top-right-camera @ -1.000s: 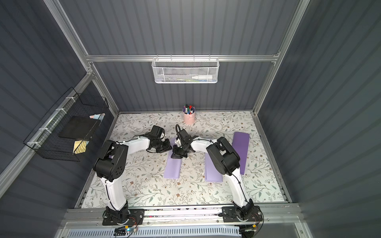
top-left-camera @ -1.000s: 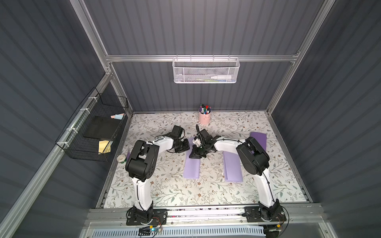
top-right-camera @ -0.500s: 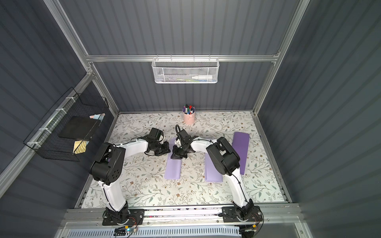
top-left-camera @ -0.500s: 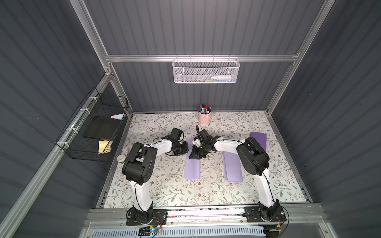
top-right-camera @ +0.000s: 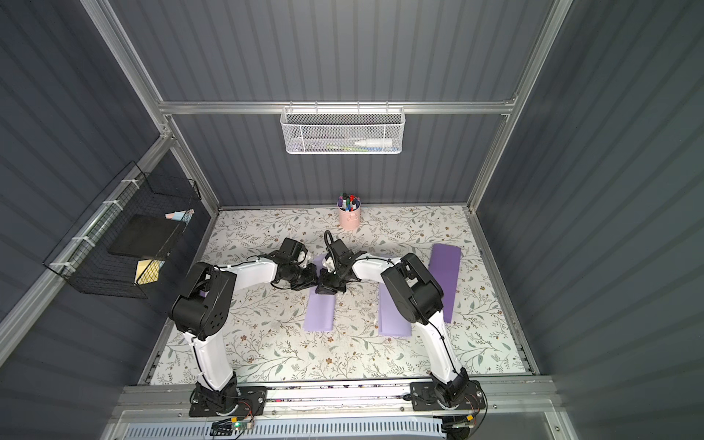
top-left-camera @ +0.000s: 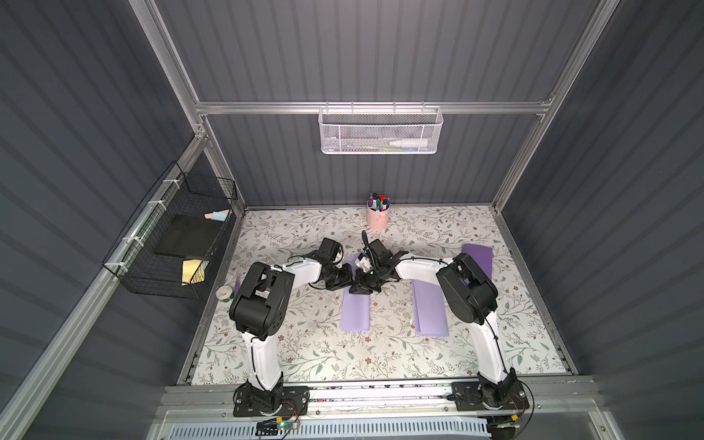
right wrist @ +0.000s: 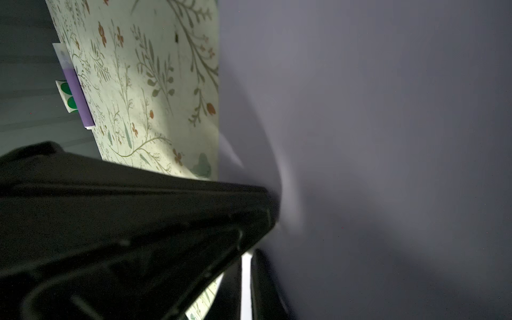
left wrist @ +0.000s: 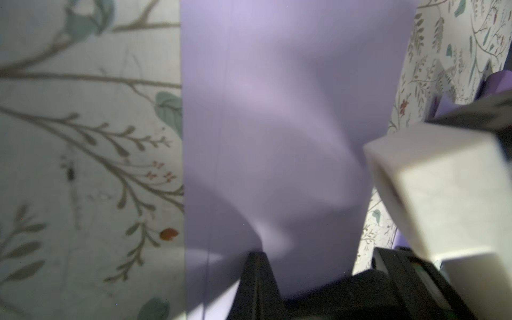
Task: Fold the rectangular paper in half along the long edge
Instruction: Fold the paper at the center of the board.
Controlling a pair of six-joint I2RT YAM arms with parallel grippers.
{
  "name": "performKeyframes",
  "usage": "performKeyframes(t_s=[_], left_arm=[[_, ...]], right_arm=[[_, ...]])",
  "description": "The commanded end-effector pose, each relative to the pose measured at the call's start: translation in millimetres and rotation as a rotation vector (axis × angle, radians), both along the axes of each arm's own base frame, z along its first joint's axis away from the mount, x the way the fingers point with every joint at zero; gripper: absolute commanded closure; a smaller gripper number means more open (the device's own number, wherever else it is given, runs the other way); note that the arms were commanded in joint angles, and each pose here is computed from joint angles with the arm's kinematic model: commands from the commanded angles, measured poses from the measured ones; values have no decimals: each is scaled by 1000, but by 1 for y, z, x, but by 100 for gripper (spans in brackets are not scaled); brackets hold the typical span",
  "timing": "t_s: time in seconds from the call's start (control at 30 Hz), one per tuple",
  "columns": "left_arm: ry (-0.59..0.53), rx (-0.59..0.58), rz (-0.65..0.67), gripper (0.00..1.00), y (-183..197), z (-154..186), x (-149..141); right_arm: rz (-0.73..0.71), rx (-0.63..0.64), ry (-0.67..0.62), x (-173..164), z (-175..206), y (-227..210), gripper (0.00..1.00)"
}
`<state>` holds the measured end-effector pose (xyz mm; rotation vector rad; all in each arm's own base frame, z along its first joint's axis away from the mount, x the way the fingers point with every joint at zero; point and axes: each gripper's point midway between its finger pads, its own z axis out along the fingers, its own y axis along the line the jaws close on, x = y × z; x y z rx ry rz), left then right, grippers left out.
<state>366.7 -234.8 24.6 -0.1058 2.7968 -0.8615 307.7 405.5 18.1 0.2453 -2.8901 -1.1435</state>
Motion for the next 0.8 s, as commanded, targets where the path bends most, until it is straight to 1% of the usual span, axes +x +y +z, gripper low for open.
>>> performKeyframes(t_s=[0.0,0.07,0.2,0.23,0.3,0.4,0.47,0.57,0.63,0.77], left_arm=[[53,64,4,94,9,-19,-10],[62,69,3,94,10,-21,-12],[77,76,1,94,12,-26,-18],[67,102,12,94,16,-28,-16],[69,110,12,94,18,-30,-17],[76,114,10,95,19,-32,-19],[75,114,11,94,19,-32,-19],[71,112,11,94,19,-30,-19],[67,109,10,95,18,-29,-19],[65,95,12,94,16,-28,-18]], right_arm=[[9,-44,19,-11,-2,-10,87],[13,-31,8,-10,6,-10,85],[-1,9,-32,-4,36,-19,78],[-17,24,-49,0,46,-25,76],[-56,65,-80,10,68,-42,72],[-104,114,-90,26,87,-70,68],[-141,123,-70,36,83,-88,66],[-165,190,-11,47,70,-100,65],[-168,225,20,52,59,-101,64],[-149,278,42,62,42,-90,64]])
